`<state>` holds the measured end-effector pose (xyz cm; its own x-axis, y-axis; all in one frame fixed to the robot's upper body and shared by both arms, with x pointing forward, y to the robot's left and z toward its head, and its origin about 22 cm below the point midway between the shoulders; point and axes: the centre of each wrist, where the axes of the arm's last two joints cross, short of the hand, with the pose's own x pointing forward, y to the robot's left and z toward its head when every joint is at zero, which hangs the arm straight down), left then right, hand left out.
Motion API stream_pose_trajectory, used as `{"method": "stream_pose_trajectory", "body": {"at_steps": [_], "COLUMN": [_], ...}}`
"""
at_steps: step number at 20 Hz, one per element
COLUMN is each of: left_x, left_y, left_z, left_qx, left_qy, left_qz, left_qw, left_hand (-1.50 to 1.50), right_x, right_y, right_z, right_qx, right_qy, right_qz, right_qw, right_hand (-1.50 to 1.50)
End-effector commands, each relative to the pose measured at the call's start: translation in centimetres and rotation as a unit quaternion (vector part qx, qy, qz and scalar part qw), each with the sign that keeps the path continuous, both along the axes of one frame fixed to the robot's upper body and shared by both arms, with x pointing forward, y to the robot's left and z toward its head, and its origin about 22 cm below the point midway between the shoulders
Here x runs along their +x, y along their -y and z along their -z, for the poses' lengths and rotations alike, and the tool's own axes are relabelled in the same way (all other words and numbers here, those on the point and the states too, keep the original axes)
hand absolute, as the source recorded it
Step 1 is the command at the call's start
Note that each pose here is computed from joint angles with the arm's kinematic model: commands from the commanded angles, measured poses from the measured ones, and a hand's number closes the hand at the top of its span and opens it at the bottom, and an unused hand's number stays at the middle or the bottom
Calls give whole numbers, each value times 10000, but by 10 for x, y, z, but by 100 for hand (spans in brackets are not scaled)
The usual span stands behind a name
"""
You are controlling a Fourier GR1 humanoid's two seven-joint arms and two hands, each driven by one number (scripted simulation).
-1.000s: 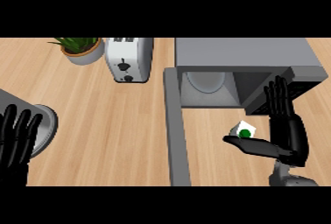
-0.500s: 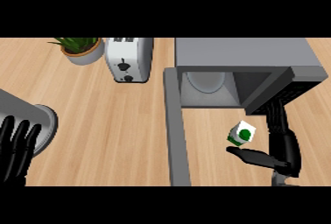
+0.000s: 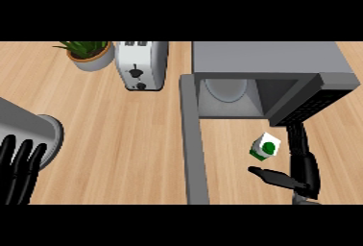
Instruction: Pick up the milk, place it into the microwave and close the microwave
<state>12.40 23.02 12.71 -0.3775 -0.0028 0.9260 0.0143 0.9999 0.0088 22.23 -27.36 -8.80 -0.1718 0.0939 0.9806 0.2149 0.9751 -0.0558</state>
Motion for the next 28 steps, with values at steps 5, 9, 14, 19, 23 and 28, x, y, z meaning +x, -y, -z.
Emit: {"method": "stream_pose_trajectory", "body": {"at_steps": [5,9,14,19,23,28], "left_x": [-2,-5,-7,1,-5,-6], "left_y": [-6,-7,-3,-12,-3,0], "left_z": [2,-5,-7,-5,2,1], "left_qx": [61,90,124,31,-93,-43], "left_qy": [113,32,55,-7,38,18], "left_qz": [-99,15,31,-80,-47,16], "left_qw": [9999,10000,9999,10000,9999,10000], "left_hand": [-150,-150,-150,-150,-150,-150], "right_x": [8,9,5,7,9,2], "right_y": [26,12,27,18,10,8], "right_z": [32,60,77,78,81,85], "right_qx": [334,324,204,191,-790,331], "right_qy": [7,-8,-118,-9,350,635], "right_qz": [-81,23,-89,-519,-550,-1187], "right_qw": [9994,9995,9997,9985,9947,9904], "right_hand": [-150,-150,-150,150,150,150]}}
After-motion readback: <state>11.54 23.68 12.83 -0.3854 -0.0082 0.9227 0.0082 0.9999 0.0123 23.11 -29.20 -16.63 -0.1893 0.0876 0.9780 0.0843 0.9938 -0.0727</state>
